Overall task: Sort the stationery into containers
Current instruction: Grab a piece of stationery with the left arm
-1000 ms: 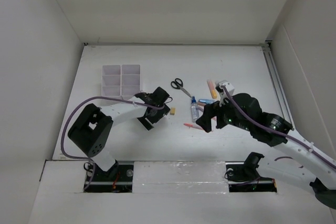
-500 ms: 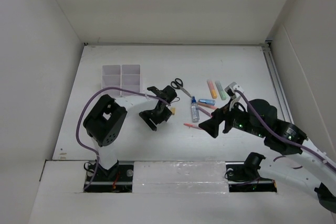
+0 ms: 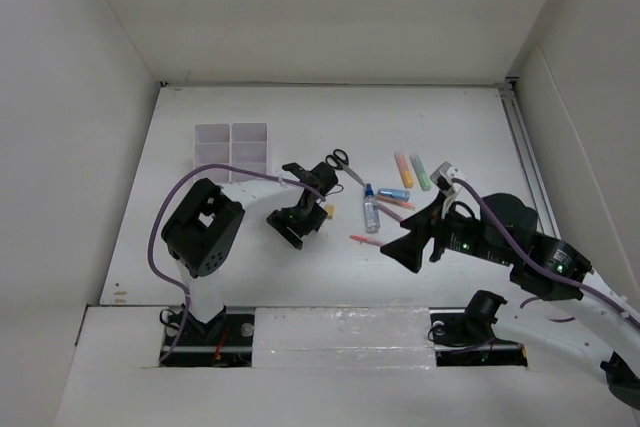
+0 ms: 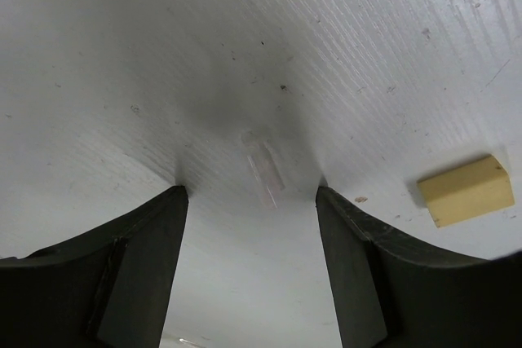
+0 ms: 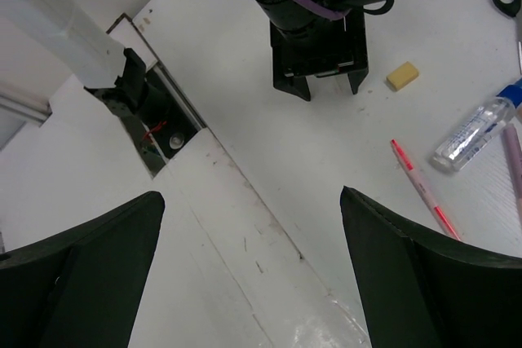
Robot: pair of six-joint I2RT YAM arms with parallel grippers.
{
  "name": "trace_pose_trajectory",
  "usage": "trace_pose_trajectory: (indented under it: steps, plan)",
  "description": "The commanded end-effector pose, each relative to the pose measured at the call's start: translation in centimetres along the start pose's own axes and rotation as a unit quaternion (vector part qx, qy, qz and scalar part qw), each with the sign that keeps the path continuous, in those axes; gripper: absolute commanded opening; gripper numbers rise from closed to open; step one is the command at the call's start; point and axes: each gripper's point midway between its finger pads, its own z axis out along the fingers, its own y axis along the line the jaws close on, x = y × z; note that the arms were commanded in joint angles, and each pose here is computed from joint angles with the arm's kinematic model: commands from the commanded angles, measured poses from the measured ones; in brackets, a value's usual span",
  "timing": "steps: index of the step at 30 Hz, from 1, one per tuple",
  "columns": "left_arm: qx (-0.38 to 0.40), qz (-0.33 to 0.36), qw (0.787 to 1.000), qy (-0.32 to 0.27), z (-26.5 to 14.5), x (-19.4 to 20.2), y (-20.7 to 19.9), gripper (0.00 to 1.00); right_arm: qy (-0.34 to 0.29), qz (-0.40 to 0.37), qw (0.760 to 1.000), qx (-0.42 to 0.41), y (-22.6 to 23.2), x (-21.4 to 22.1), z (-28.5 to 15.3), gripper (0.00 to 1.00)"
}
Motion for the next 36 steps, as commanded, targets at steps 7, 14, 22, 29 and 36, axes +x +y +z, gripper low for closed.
trace_pose_trajectory:
  steps: [7, 14, 22, 29, 36]
  plan:
    - [-0.061, -0.029, 0.997, -0.045, 2.1, -2.0, 3.0, 0.62, -0.023, -0.014, 0.999, -0.041, 1.5, -0.9, -0.1, 0.95]
    - [-0.052, -0.036, 0.997, -0.051, 2.2, -2.5, 2.7, 0.67, -0.025, -0.02, 0.998, -0.047, 1.7, -1.1, -0.1, 0.95]
    - [-0.06, -0.039, 0.996, -0.056, 2.5, -2.6, 3.6, 0.67, -0.025, -0.02, 0.998, -0.047, 1.7, -1.1, -0.1, 0.95]
    - [-0.065, -0.046, 0.995, -0.067, 2.7, -3.2, 3.6, 0.65, -0.025, -0.02, 0.998, -0.047, 1.7, -1.1, -0.1, 0.94]
    - [-0.063, -0.051, 0.994, -0.067, 3.1, -3.2, 3.5, 0.51, -0.025, -0.02, 0.998, -0.047, 1.7, -1.1, -0.1, 0.94]
